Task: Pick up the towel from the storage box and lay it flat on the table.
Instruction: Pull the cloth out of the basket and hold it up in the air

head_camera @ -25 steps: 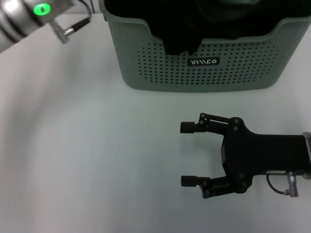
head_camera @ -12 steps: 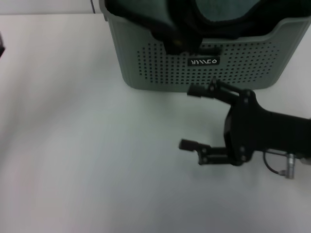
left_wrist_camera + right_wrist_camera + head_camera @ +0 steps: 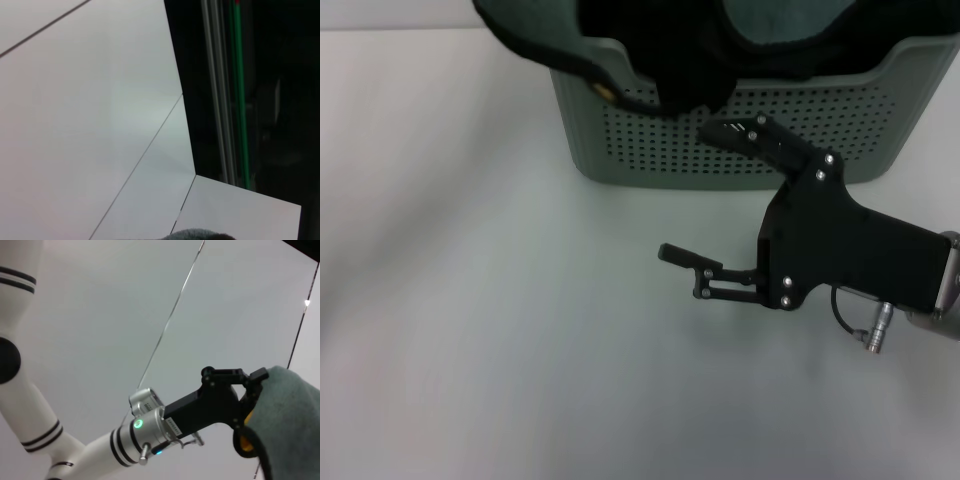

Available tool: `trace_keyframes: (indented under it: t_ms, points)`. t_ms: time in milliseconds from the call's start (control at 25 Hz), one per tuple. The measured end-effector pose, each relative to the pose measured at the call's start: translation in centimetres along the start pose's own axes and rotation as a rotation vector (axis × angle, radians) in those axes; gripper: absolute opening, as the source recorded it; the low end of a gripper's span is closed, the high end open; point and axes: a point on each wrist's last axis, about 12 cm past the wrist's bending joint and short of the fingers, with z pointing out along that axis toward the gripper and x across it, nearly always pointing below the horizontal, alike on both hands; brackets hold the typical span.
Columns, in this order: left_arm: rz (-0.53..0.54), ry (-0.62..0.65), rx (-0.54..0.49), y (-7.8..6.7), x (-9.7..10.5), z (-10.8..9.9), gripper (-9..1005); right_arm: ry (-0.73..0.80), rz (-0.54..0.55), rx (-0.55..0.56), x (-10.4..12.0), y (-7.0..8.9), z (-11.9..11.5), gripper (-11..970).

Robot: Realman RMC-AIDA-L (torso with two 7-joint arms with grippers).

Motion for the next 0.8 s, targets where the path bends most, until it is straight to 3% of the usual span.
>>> trace_keyframes:
  t_ms: [280,800]
  points:
    - [0.000,0.005,-0.023,0.2,0.5,-0.5,53,0.007,-0.131,0.020,0.2,0.1,0.8,814]
    - [-0.048,0.056,-0.042,0.6,2.1,-0.6,57,0.142,-0.207,0.056,1.4,-2.2,3.3,735]
